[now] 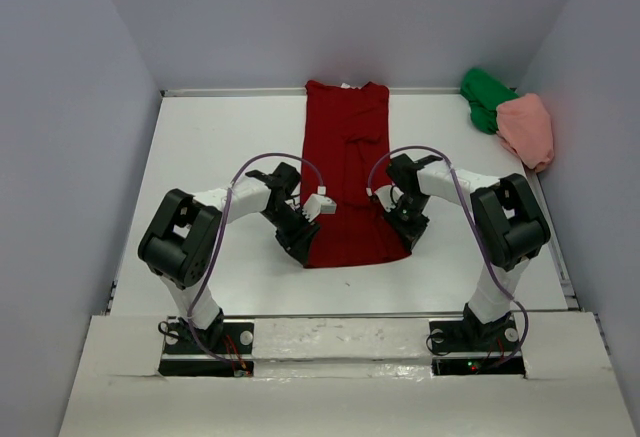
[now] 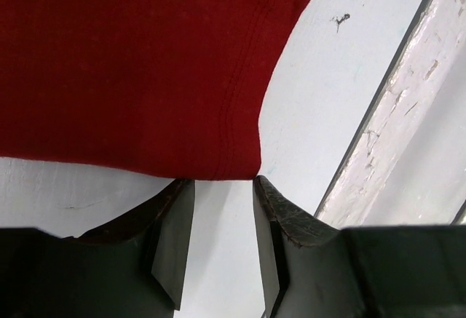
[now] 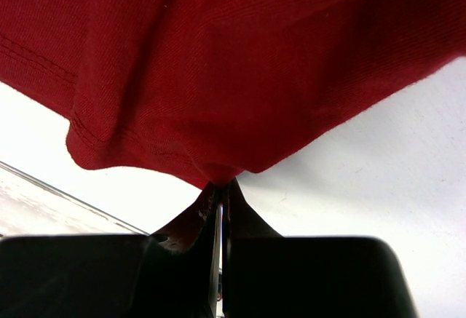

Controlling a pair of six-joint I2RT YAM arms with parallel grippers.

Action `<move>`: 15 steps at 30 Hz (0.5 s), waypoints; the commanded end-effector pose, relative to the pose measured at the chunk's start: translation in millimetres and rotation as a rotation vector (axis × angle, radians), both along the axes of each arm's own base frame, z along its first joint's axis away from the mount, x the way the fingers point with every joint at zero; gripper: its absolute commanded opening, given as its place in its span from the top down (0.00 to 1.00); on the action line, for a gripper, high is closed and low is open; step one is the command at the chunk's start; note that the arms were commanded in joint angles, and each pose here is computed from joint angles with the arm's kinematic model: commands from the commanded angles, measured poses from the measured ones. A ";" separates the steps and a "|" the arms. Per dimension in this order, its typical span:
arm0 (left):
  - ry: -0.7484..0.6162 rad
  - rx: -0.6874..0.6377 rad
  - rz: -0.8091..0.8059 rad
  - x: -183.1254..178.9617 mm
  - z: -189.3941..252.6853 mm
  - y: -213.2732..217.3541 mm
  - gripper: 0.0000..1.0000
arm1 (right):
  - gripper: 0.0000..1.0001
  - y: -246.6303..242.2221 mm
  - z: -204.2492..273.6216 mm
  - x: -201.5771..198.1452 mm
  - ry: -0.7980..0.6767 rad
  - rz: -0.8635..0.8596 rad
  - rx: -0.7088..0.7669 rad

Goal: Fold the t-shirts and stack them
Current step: Grab the bottom of the folded rectangular tshirt with both arms

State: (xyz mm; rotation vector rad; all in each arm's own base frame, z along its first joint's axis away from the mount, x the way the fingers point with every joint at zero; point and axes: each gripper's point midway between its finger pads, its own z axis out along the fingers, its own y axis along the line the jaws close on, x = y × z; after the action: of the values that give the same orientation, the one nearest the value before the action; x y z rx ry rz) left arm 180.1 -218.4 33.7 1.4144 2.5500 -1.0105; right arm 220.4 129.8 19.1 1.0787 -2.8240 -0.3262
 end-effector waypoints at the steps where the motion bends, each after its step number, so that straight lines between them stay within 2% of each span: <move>1: 0.002 -0.017 -0.006 -0.3 3.4 -3.3 0.53 | 1.00 0.5 0.9 13.7 -0.037 -0.001 0.003; 15: 0.024 0.032 0.000 -0.8 -8.6 -5.9 0.55 | 1.00 -0.2 2.5 16.0 -0.040 0.005 -0.004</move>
State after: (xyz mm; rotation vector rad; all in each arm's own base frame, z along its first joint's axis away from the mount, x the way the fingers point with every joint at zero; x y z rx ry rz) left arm 177.7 -220.4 22.1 1.4203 2.5883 -1.0008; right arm 222.4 129.7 18.6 1.0790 -2.8231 -0.3184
